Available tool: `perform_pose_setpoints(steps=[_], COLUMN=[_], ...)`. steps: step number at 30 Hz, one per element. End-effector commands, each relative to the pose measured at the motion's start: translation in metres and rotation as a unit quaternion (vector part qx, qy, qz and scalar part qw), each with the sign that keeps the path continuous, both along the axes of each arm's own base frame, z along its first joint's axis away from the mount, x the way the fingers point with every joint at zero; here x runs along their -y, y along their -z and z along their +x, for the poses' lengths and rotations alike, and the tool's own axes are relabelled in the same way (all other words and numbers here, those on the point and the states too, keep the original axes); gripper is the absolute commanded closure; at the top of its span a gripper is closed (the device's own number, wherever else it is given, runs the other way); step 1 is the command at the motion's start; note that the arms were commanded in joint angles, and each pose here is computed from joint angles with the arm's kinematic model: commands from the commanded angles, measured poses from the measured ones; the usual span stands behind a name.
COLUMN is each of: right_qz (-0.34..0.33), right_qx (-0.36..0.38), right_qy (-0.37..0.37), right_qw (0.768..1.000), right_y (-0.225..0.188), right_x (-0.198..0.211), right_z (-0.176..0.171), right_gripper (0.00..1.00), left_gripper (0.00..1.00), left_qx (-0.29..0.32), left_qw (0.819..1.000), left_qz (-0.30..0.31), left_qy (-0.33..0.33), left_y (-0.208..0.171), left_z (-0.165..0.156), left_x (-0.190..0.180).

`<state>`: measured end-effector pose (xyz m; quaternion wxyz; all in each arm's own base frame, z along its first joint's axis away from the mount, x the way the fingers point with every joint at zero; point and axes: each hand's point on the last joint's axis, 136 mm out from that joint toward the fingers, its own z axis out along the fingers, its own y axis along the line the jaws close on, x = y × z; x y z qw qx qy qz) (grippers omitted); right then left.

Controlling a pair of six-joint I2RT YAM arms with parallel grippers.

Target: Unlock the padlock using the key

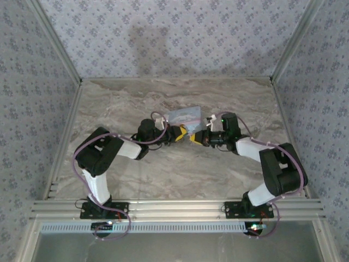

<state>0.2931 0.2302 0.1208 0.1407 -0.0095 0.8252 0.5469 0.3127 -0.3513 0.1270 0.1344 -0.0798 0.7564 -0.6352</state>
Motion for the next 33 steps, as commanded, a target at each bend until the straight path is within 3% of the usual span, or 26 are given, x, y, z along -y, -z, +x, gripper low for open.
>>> perform_pose_setpoints(steps=[1,15,25,33], right_qz=[0.003,0.04,0.051,0.053], right_qx=[-0.022,-0.067,-0.072,-0.085], right_qy=[0.025,0.061,0.01,0.056], right_qw=[0.999,0.995,0.996,0.993], right_y=[-0.004,0.001,-0.007,-0.001], right_x=[0.014,0.042,0.018,0.038], right_z=[0.001,0.017,0.007,0.027], right_gripper=[1.0,1.0,1.0,1.0], left_gripper=[1.0,1.0,1.0,1.0], left_qx=[0.033,0.036,0.039,0.041], left_qw=[0.999,0.999,0.998,0.998], left_qz=[-0.021,-0.022,-0.021,-0.022], left_qy=[0.02,0.026,0.034,0.035], left_y=[-0.016,-0.019,-0.019,-0.02], left_z=[-0.006,-0.009,-0.009,-0.012], left_x=[0.003,0.005,0.007,0.005])
